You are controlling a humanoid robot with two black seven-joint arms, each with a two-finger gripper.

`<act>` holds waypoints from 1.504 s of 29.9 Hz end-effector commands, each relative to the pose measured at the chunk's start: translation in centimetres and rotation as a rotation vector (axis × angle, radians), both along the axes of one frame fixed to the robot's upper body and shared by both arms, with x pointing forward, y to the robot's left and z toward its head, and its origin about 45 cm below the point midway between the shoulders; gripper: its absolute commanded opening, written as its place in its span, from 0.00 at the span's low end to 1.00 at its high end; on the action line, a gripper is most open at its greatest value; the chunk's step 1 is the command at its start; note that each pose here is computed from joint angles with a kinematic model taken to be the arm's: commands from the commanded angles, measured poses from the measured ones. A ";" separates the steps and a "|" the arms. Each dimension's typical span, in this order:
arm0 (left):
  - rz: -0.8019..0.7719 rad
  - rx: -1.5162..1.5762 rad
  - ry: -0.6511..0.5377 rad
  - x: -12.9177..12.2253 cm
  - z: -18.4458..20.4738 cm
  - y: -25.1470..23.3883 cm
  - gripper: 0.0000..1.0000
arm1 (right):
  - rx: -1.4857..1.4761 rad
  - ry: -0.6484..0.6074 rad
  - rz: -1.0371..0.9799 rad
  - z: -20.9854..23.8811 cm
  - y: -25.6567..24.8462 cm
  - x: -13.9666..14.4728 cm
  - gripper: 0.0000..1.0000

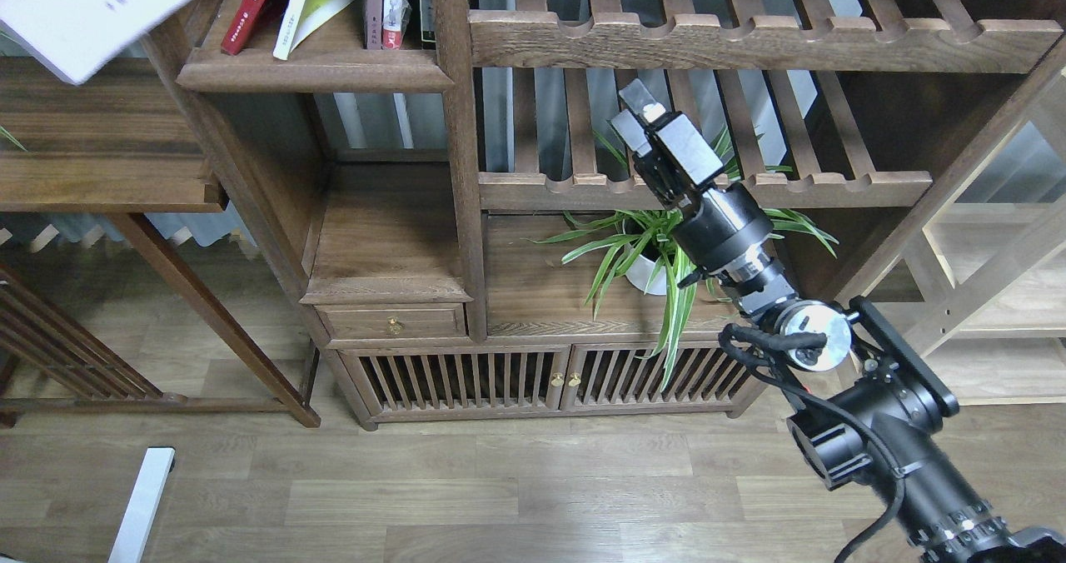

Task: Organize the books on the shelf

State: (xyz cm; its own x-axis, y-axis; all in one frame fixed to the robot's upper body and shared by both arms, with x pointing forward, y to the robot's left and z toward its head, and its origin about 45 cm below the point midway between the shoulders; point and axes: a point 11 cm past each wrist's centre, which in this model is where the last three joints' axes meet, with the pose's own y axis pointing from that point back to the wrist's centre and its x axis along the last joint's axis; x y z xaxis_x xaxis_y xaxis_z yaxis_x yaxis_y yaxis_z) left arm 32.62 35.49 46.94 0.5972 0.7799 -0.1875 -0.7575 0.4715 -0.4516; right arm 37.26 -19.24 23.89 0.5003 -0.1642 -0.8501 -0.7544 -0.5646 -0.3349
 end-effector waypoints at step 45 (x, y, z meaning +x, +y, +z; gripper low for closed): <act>0.241 0.304 0.142 12.2 1.4 -4.7 0.05 | 0.001 0.063 -0.149 -2.6 -5.9 -1.4 0.88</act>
State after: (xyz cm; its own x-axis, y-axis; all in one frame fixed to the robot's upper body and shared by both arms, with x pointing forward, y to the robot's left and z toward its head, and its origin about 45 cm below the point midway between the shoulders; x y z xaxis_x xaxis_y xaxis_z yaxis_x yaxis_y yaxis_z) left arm 44.17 30.99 48.05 0.3827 0.9239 0.0005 -0.9040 0.3746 -0.2060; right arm 35.93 -24.96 21.34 0.4187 -0.2310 -0.8782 -0.8452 -0.4528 -0.2839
